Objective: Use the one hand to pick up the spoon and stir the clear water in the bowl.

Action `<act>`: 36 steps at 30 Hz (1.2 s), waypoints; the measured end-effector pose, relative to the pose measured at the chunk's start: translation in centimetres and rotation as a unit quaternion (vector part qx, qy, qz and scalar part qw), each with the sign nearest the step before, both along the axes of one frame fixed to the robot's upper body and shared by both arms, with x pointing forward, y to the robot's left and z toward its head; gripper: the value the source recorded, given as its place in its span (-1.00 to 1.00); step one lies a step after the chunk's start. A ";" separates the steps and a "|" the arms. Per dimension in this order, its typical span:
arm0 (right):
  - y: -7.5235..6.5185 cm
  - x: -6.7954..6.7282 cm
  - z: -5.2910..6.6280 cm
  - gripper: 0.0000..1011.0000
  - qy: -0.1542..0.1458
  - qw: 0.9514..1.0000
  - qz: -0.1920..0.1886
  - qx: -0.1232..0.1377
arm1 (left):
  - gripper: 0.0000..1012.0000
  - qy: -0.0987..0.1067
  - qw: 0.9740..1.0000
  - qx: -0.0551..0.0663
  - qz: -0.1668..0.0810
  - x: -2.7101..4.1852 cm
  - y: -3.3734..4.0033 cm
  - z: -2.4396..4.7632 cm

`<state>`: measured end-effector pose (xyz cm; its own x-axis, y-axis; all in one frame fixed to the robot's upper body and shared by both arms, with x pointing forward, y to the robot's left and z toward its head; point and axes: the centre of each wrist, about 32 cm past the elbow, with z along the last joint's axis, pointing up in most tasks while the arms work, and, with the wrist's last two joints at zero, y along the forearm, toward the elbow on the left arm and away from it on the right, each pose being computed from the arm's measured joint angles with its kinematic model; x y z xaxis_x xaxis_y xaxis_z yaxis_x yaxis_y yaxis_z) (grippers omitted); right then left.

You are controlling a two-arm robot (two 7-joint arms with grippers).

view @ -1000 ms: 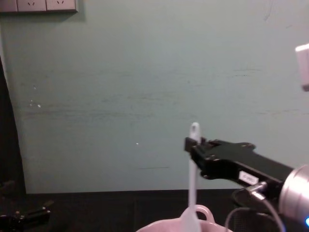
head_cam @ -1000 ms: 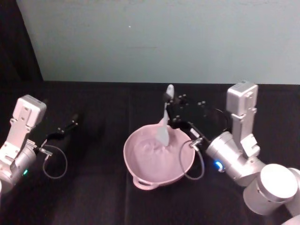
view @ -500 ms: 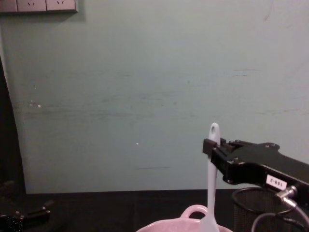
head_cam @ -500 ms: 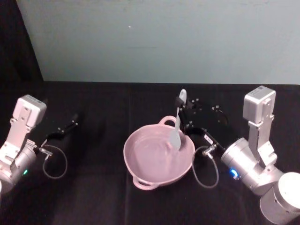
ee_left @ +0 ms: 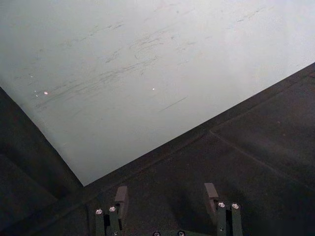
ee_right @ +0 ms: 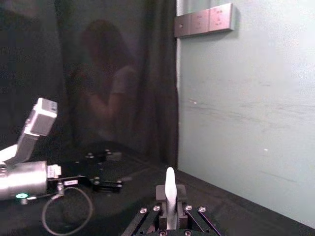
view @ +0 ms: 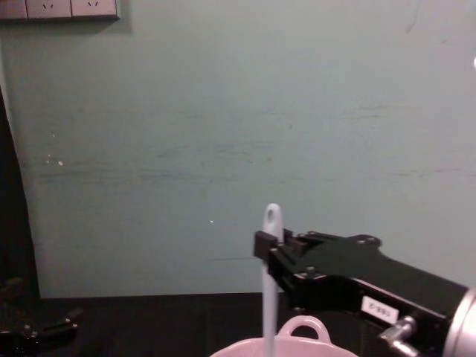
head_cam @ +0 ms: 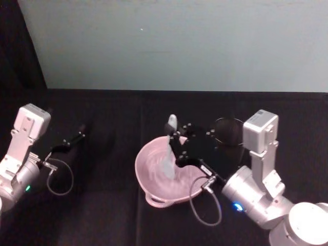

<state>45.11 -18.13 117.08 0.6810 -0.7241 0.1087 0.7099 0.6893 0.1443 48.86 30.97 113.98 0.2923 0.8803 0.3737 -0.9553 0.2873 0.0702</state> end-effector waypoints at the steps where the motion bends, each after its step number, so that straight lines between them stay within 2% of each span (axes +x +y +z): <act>1: 0.2 0.0 0.0 -0.77 0.001 1.000 0.002 0.000 | 0.99 0.000 1.000 0.000 0.000 0.00 0.00 0.00; 9: 1.8 0.9 -0.3 -0.77 0.001 1.000 0.013 0.011 | 0.99 0.000 1.000 0.000 0.000 0.00 0.00 0.00; 15: 2.0 2.1 -0.7 -0.77 0.010 1.000 0.005 0.027 | 0.99 0.000 1.000 0.000 0.000 0.00 0.00 0.00; 21: 0.9 3.5 -1.1 -0.77 0.016 0.999 -0.024 0.037 | 0.99 0.000 1.000 0.000 0.000 0.00 0.00 0.00; 24: -0.2 4.0 -1.1 -0.77 0.015 0.998 -0.045 0.041 | 0.99 0.000 1.000 0.000 0.000 0.00 0.00 0.00; 29: -1.6 4.1 -0.8 -0.77 0.009 0.997 -0.063 0.040 | 0.99 0.000 1.000 0.000 0.000 0.00 0.00 0.00; 36: -2.6 3.6 -0.5 -0.77 0.006 0.997 -0.067 0.034 | 0.99 0.000 1.000 0.000 0.000 0.00 0.00 0.00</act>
<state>48.69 -20.76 116.59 0.5779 -0.8146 0.0488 0.7975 0.5764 0.1782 48.86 30.97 113.98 0.2923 0.8803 0.3737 -0.9553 0.2873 0.0703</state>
